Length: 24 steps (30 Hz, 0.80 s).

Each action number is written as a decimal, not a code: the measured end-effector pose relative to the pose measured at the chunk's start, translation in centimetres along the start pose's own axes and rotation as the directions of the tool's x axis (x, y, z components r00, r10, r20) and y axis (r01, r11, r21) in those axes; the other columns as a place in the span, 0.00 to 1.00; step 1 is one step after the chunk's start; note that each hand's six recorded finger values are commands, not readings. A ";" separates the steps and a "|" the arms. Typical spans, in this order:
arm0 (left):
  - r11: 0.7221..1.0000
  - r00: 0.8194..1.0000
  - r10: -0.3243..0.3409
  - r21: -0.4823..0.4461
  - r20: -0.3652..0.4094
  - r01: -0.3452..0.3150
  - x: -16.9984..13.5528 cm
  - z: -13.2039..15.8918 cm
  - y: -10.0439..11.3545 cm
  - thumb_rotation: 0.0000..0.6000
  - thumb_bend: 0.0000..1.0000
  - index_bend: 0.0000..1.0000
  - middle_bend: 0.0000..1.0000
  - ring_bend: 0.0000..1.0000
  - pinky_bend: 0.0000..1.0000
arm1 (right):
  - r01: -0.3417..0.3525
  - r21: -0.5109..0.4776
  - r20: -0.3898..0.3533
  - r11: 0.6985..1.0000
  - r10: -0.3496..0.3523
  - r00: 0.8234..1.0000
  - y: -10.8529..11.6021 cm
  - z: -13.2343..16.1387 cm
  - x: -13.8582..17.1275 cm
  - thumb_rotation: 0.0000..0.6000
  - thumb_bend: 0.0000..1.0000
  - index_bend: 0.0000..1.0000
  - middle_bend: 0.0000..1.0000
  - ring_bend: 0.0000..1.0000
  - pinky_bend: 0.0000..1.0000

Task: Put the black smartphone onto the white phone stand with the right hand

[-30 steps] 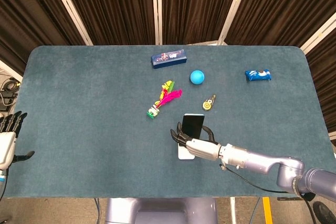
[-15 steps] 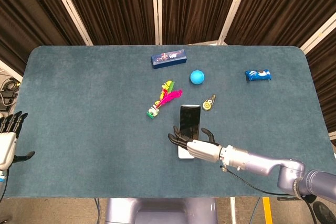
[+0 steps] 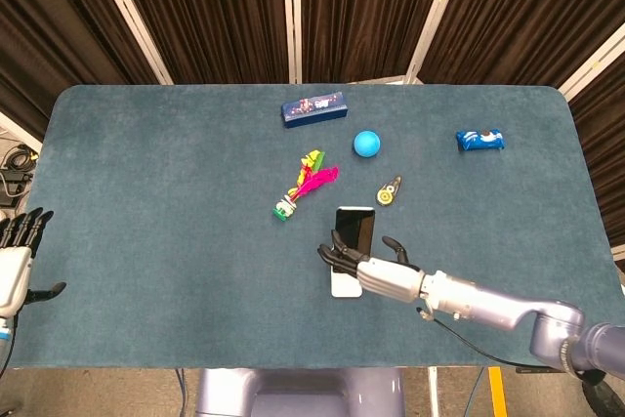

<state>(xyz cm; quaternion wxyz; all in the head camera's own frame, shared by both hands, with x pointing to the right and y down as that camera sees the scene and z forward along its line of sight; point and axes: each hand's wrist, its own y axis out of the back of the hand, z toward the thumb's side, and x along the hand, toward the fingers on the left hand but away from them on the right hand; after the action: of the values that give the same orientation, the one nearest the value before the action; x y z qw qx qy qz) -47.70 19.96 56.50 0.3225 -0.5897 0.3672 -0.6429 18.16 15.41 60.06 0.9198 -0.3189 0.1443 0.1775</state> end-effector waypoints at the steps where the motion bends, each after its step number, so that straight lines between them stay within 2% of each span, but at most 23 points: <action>1: 1.000 1.000 0.000 -0.002 0.001 0.000 0.0 0.0 0.0 1.00 0.00 0.00 0.00 0.00 0.00 | 0.001 -0.012 0.020 1.000 -0.001 1.000 0.0 -0.4 0.4 1.00 0.48 0.15 0.09 0.03 0.21; 3: 1.000 1.000 0.002 -0.004 0.004 -0.002 -0.1 0.1 0.1 1.00 0.00 0.00 0.00 0.00 0.00 | 0.001 -0.036 0.056 0.999 0.001 0.998 -0.1 -1.2 1.2 1.00 0.47 0.13 0.07 0.03 0.21; 6: 1.000 1.000 0.009 -0.010 0.013 -0.009 -0.2 0.2 0.3 1.00 0.00 0.00 0.00 0.00 0.00 | -0.001 -0.118 0.140 0.993 0.018 0.990 -0.5 -2.6 2.9 1.00 0.36 0.10 0.06 0.03 0.17; 9: 1.000 1.000 0.015 -0.014 0.022 -0.015 -0.4 0.4 0.5 1.00 0.00 0.00 0.00 0.00 0.00 | -0.005 -0.239 0.240 0.971 0.064 0.969 -1.3 -4.1 4.9 1.00 0.19 0.08 0.04 0.03 0.02; 11: 1.000 0.999 0.026 -0.012 0.027 -0.025 -0.5 0.5 0.7 1.00 0.00 0.00 0.00 0.00 0.00 | -0.010 -0.331 0.314 0.944 0.120 0.942 -2.3 -5.0 6.7 1.00 0.06 0.05 0.01 0.01 0.00; 12: 0.999 0.999 0.034 -0.010 0.029 -0.033 -0.6 0.5 0.8 1.00 0.00 0.00 0.00 0.00 0.00 | -0.011 -0.371 0.347 0.928 0.150 0.926 -2.8 -5.3 7.6 1.00 0.03 0.03 0.01 0.00 0.00; 15: 0.998 0.997 0.063 -0.008 0.038 -0.063 -1.0 0.7 1.2 1.00 0.00 0.00 0.00 0.00 0.00 | -0.008 -0.508 0.440 0.861 0.268 0.857 -4.4 -5.9 10.7 1.00 0.00 0.00 0.00 0.00 0.00; 17: 0.997 0.996 0.082 -0.011 0.047 -0.082 -1.2 0.9 1.4 1.00 0.00 0.00 0.00 0.00 0.00 | -0.002 -0.611 0.474 0.792 0.368 0.800 -5.4 -5.7 12.8 1.00 0.00 0.00 0.00 0.00 0.00; 18: 0.996 0.995 0.089 -0.013 0.051 -0.089 -1.3 0.9 1.5 1.00 0.00 0.00 0.00 0.00 0.00 | 0.006 -0.656 0.482 0.755 0.413 0.773 -5.8 -5.5 13.7 1.00 0.00 0.00 0.00 0.00 0.00; 19: 0.995 0.994 0.098 -0.018 0.056 -0.097 -1.5 1.0 1.7 1.00 0.00 0.00 0.00 0.00 0.00 | 0.026 -0.715 0.487 0.699 0.471 0.736 -6.0 -5.1 14.7 1.00 0.00 0.00 0.00 0.00 0.00; 21: 0.994 0.992 0.107 -0.027 0.064 -0.105 -1.9 1.0 1.8 1.00 0.00 0.00 0.00 0.00 0.00 | 0.067 -0.789 0.484 0.611 0.550 0.680 -6.1 -4.3 16.3 1.00 0.00 0.00 0.00 0.00 0.00; 22: 0.994 0.992 0.109 -0.030 0.068 -0.107 -2.0 1.1 1.8 1.00 0.00 0.00 0.00 0.00 0.00 | 0.092 -0.825 0.475 0.557 0.597 0.646 -5.9 -3.6 17.3 1.00 0.00 0.00 0.00 0.00 0.00; 24: 0.993 0.991 0.111 -0.036 0.078 -0.109 -2.3 1.1 1.9 1.00 0.00 0.00 0.00 0.00 0.00 | 0.121 -0.861 0.459 0.494 0.653 0.602 -5.3 -2.5 18.8 1.00 0.00 0.00 0.00 0.00 0.00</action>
<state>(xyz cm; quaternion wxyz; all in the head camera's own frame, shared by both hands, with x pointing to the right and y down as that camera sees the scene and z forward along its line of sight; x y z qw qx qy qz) -46.39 20.80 53.69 0.3626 -0.5988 0.3960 -0.5943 36.82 14.28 53.90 0.5773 -0.5783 -0.2957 0.4949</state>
